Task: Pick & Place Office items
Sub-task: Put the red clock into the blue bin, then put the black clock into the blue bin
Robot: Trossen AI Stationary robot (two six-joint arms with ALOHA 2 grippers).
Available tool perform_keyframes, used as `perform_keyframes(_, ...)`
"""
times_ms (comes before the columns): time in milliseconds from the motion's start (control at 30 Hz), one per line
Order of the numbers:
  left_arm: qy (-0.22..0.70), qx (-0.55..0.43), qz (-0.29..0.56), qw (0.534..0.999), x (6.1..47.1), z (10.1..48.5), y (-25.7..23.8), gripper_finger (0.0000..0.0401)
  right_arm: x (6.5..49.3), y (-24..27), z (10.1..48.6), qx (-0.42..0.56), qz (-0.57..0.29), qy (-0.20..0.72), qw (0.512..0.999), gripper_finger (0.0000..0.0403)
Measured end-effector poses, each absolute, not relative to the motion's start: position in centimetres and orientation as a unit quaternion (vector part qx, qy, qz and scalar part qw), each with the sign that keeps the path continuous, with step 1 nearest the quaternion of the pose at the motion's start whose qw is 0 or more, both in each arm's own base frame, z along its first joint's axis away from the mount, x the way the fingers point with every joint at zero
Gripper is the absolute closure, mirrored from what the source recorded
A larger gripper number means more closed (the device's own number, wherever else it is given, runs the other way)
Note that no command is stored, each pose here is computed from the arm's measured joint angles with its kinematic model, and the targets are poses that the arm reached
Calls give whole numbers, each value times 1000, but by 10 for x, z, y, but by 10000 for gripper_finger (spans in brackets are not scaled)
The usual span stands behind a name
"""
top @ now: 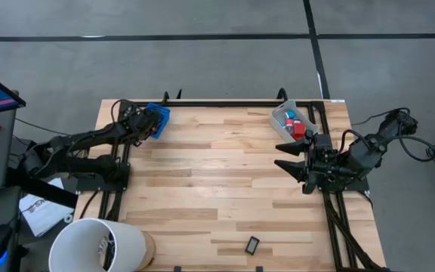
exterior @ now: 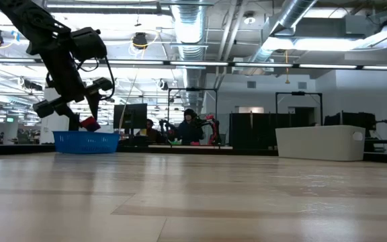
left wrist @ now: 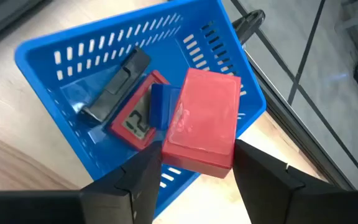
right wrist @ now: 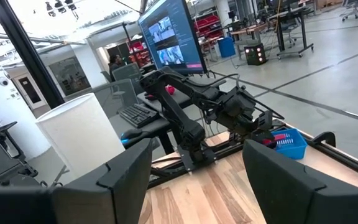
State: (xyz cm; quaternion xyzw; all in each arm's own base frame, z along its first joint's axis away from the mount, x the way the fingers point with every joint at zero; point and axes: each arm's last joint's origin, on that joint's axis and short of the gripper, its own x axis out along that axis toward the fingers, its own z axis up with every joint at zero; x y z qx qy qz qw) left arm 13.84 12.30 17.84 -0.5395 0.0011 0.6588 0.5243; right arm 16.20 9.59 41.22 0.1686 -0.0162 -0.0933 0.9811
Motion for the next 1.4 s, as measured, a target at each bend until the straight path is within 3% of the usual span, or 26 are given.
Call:
perform_keyframes(433, 7, -529, 660, 533, 139, 179, 123, 187, 162, 96, 412, 167, -95, -15, 981, 158)
perform_keyframes(533, 23, -519, 632, 574, 143, 183, 125, 186, 162, 96, 412, 167, -95, -15, 981, 158)
perform_keyframes(800, 70, -465, 468, 748, 170, 204, 111, 200, 162, 95, 412, 165, -95, -15, 982, 158)
perform_keyframes(1033, 148, -376, 336, 851, 193, 208, 73, 212, 163, 94, 412, 155, -100, -16, 983, 158)
perform_keyframes(1400, 172, -282, 196, 923, 229, 201, 17, 193, 161, 93, 413, 149, -101, -18, 983, 158)
